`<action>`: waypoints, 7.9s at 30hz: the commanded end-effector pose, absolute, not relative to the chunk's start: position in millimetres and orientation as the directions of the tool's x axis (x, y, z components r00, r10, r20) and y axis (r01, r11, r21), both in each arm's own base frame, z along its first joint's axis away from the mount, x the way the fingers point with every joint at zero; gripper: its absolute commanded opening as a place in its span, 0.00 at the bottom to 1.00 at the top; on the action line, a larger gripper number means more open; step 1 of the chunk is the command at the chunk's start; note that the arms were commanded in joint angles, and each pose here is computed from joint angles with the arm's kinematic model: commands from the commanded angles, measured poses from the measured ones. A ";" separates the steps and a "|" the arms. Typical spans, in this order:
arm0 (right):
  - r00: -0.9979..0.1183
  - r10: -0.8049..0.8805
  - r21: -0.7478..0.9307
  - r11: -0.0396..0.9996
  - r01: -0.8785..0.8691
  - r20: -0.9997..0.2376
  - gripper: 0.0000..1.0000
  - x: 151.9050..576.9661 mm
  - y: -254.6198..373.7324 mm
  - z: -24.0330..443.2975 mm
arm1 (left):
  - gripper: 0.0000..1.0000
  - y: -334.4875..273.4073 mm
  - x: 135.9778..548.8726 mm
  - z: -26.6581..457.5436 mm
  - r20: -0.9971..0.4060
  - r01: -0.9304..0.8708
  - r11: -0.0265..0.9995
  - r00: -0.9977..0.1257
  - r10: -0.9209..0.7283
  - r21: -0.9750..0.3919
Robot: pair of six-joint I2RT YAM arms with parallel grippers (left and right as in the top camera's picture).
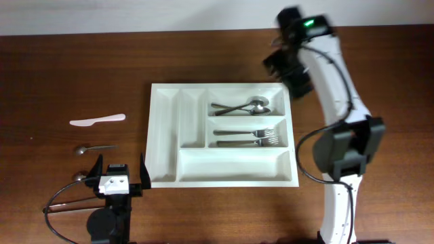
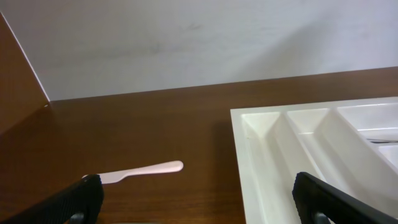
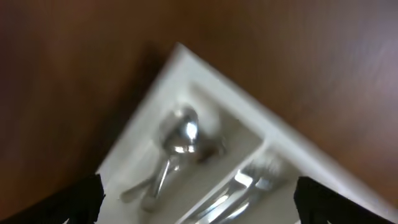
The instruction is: Pack container
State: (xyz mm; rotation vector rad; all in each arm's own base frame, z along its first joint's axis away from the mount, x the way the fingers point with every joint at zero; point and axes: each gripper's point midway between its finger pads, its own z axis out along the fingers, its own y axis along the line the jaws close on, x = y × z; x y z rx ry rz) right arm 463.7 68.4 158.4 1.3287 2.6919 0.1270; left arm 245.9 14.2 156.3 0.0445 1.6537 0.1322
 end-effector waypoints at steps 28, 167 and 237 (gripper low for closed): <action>-0.948 0.038 -0.100 0.992 0.073 -0.317 0.99 303.2 -29.4 305.5 | 0.99 14.8 245.5 156.1 -0.988 -0.051 0.990 -0.087 0.124 0.129; -0.843 0.473 0.063 0.879 0.473 -0.258 0.99 291.9 -238.3 172.9 | 0.99 146.6 122.9 73.9 -0.184 -0.999 -0.024 0.019 -0.983 0.022; -0.843 0.473 0.063 0.879 0.473 -0.258 0.99 291.9 -238.3 172.9 | 0.44 150.6 147.4 -22.0 -0.065 -0.998 0.049 -0.052 -0.997 0.039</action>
